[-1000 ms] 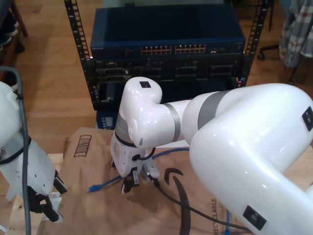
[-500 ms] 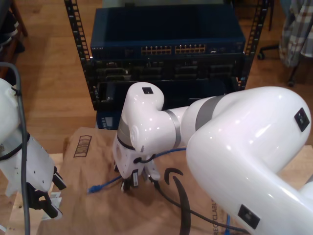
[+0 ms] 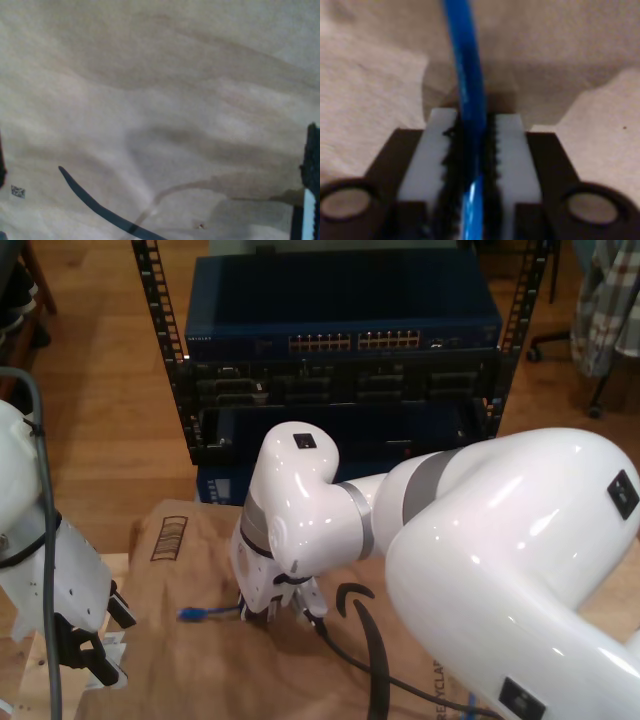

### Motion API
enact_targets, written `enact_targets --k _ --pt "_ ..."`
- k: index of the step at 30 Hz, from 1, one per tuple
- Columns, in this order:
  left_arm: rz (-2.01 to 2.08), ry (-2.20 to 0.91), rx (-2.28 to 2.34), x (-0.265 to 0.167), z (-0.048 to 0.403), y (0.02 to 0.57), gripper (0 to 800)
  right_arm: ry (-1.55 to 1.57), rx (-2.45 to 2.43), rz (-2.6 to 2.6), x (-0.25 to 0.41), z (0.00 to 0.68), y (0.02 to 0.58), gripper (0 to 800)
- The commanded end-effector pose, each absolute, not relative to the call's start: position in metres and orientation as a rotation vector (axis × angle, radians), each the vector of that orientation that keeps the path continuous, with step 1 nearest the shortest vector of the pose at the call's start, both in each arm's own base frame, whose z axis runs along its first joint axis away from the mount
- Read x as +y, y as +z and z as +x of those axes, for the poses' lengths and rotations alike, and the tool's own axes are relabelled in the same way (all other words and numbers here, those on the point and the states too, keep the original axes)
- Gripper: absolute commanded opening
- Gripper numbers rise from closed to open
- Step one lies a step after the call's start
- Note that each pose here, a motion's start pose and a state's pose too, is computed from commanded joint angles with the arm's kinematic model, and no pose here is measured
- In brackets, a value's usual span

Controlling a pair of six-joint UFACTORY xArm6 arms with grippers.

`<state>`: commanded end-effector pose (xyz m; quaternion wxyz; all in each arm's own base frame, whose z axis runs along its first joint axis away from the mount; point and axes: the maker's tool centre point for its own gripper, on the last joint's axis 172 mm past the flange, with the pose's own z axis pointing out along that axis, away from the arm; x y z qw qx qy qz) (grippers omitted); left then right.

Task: Grab the cable and plug it in

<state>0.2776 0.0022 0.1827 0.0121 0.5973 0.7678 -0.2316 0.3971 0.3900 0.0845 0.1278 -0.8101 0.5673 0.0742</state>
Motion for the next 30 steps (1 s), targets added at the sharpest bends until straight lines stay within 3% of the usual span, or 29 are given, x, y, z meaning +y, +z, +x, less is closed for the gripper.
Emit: enact_targets --k 5,15,23,30 --pt "1.801 -0.733 2.354 -0.01 0.292 0.196 799 0.208 1.685 -2.293 0.378 0.397 0.112 21" --pt "1.605 -0.915 2.159 -0.064 0.338 0.257 799 0.323 1.993 -2.05 0.257 0.394 0.176 21" --pt "1.545 -1.092 1.937 -0.108 0.341 0.295 798 0.626 2.076 -1.94 0.256 0.358 0.211 20" --pt "1.517 -1.137 1.858 -0.12 0.348 0.315 797 0.855 2.079 -1.829 0.263 0.34 0.245 20"
